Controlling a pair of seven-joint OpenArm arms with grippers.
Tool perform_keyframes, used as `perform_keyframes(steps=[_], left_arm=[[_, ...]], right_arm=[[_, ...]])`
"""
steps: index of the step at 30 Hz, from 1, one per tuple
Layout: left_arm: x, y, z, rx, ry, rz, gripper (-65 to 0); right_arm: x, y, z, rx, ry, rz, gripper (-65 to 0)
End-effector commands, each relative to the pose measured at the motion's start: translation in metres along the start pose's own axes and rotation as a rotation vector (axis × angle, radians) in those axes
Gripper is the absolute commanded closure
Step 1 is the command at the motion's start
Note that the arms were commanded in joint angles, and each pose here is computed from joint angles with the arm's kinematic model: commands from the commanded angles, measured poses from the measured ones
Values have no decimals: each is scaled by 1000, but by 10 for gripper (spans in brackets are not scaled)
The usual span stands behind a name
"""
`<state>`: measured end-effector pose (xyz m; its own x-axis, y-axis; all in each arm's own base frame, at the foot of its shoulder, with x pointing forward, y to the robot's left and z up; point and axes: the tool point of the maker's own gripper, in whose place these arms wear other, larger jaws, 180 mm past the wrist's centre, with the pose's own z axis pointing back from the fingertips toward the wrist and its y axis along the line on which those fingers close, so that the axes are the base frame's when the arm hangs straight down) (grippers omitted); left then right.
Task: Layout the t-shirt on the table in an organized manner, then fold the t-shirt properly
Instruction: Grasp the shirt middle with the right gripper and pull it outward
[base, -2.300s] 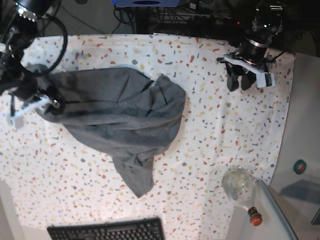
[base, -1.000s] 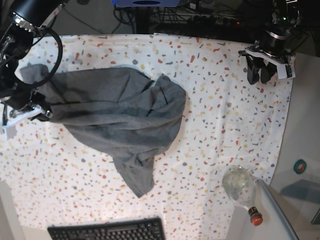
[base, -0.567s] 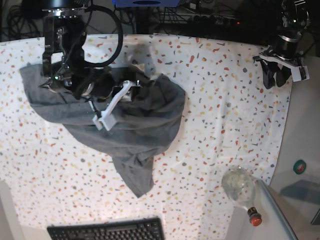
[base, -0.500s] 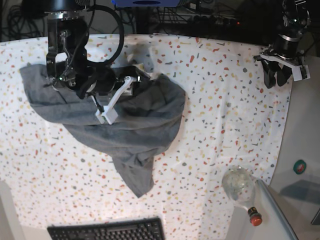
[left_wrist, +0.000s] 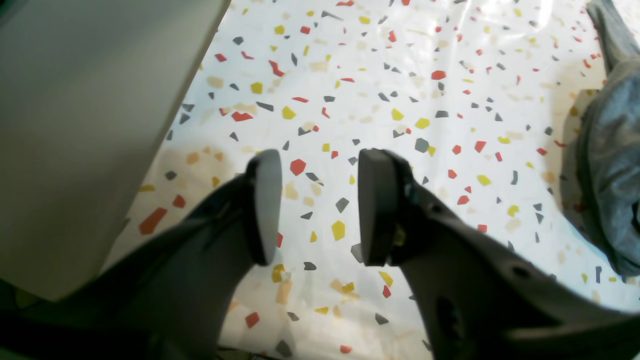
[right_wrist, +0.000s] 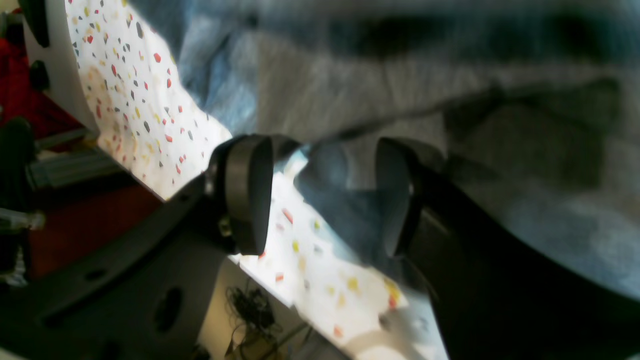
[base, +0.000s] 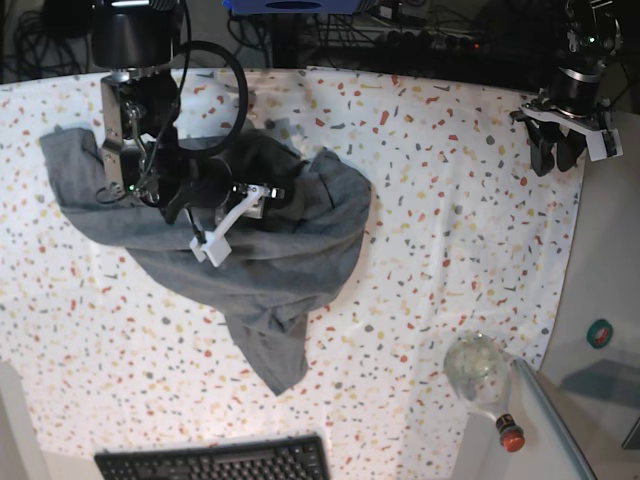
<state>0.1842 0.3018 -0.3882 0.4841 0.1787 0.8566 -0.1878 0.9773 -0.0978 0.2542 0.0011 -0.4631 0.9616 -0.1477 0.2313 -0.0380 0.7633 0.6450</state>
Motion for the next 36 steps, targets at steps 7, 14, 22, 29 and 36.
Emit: perform_keyframes(steps=[7, 14, 22, 29, 36], left_arm=[[11, 0, 1, -9, -36, -10, -235], [8, -1, -1, -14, -28, -13, -235], [-11, -5, -14, -33, 26, -13, -235], [-18, -54, -36, -136, 52, -165, -235], [5, -99, -59, -229, -15, -173, -235]], right_arm=[[19, 18, -5, 50, -32, 12, -308], [27, 18, 27, 55, -87, 61, 0], [32, -3, 117, 40, -222, 140, 0], [41, -97, 209, -210, -361, 45, 0], [37, -148, 291, -403, -450, -28, 0]])
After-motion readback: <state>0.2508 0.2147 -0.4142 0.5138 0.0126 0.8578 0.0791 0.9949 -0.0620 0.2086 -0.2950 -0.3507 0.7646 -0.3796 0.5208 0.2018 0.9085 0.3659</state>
